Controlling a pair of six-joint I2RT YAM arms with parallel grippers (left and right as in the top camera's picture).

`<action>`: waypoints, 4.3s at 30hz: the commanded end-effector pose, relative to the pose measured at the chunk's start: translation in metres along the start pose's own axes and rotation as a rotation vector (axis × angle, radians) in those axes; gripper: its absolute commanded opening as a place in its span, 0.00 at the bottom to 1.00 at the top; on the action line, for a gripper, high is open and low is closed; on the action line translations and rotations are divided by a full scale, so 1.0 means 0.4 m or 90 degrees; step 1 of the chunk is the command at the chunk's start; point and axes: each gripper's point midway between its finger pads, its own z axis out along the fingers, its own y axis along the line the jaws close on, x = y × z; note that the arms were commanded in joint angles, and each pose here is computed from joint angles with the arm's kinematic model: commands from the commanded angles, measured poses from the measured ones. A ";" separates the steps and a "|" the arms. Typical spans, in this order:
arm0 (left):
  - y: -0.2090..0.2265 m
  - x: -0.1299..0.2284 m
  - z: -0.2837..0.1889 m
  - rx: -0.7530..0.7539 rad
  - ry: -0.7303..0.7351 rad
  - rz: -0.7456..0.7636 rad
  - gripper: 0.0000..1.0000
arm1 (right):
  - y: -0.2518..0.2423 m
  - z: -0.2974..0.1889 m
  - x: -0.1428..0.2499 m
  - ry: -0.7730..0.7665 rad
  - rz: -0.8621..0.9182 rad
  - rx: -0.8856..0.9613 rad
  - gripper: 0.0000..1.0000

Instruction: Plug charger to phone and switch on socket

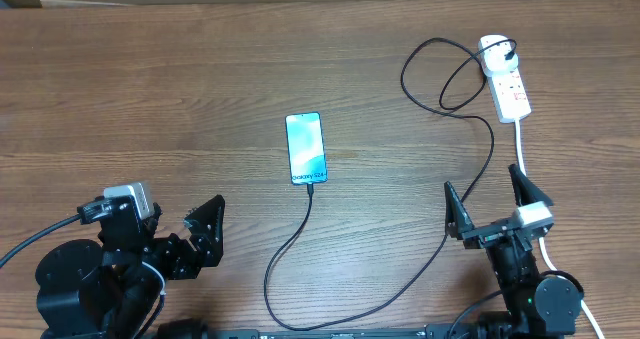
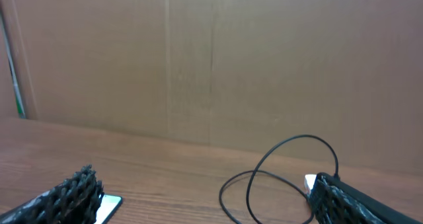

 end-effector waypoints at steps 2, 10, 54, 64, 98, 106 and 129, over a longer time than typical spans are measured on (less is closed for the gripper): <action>0.001 -0.001 -0.001 -0.002 -0.002 -0.002 0.99 | -0.011 0.002 0.027 -0.006 -0.005 0.013 1.00; 0.001 -0.001 -0.001 -0.002 -0.002 -0.002 0.99 | -0.021 0.005 0.053 -0.009 -0.007 0.025 1.00; 0.001 -0.001 -0.001 -0.002 -0.002 -0.002 1.00 | -0.066 -0.009 0.172 0.112 0.036 0.097 1.00; 0.001 -0.001 -0.001 -0.002 -0.002 -0.002 1.00 | -0.066 -0.009 0.172 0.113 0.036 0.097 1.00; 0.035 0.073 -0.007 -0.043 0.070 -0.014 1.00 | -0.066 -0.009 0.172 0.112 0.036 0.097 1.00; 0.017 0.081 -0.023 -0.018 0.060 0.015 0.99 | -0.066 -0.009 0.172 0.112 0.036 0.097 1.00; 0.012 0.130 0.070 0.087 -0.066 0.203 1.00 | -0.066 -0.009 0.172 0.112 0.036 0.097 1.00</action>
